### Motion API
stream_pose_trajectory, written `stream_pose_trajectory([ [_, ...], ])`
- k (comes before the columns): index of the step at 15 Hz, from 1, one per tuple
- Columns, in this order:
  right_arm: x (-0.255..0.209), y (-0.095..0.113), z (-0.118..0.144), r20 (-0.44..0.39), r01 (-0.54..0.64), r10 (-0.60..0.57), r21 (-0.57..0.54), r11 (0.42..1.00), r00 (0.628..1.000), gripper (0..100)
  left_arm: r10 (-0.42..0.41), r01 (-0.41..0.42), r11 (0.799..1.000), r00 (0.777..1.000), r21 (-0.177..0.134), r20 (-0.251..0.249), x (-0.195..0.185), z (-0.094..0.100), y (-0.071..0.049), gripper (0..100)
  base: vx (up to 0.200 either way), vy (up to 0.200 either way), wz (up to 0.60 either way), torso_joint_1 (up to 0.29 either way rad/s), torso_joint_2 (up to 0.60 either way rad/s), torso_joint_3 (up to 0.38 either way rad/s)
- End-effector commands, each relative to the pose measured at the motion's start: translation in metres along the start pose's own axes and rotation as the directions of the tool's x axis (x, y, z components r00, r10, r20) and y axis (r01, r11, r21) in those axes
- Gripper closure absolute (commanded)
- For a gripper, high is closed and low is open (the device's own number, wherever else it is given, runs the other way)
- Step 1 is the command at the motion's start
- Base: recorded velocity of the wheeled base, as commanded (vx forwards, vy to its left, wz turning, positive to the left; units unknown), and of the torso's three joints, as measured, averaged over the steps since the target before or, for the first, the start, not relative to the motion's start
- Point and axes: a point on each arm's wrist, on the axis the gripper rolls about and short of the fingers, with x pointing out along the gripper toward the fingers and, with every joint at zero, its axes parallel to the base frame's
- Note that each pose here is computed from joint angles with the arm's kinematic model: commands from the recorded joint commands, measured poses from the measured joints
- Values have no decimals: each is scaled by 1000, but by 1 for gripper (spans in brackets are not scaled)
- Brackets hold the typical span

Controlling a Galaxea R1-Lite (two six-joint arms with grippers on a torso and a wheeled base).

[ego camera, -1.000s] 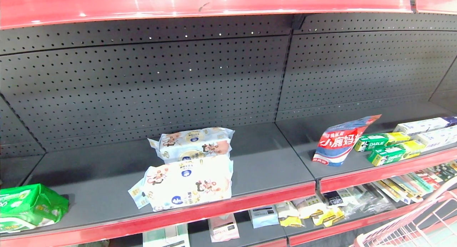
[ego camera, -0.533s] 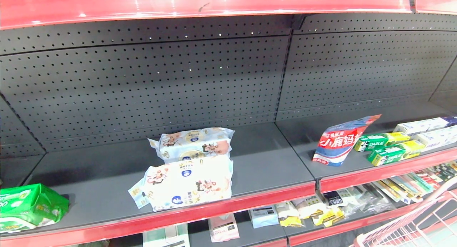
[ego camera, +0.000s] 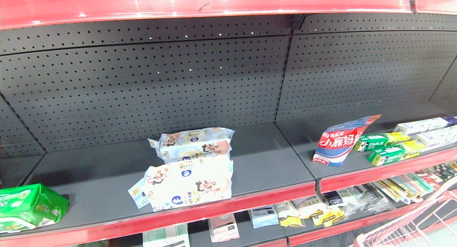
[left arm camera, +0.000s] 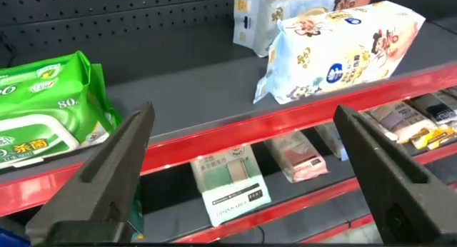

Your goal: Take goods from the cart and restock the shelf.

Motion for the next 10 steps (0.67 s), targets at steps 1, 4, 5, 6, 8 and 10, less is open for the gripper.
stream_pose_trajectory([
  [1,0,0,0,-1,0,0,-1,1000,1000,0,1,-1,1000,1000,1,-4,0,0,0,0,0,0,0,0,0,0],
  [4,0,0,0,-1,0,0,-1,1000,1000,0,1,-1,1000,1000,-2,-6,0,0,0,0,0,0,0,0,0,0],
  [5,0,0,0,-1,-2,2,-4,1000,1000,0,1,-1,1000,1000,-4,-6,0,0,0,0,0,0,0,0,0,0],
  [6,0,0,0,-1,-3,3,-7,1000,1000,0,1,-1,1000,1000,-4,-6,0,0,0,0,0,0,0,0,0,0],
  [8,0,0,0,-1,0,0,-1,1000,1000,0,1,-1,1000,1000,-4,-6,0,0,0,0,0,0,0,0,0,0],
  [10,0,0,0,-1,-2,2,-2,1000,1000,0,1,-1,1000,1000,-4,-6,0,0,0,0,0,0,0,0,0,0],
])
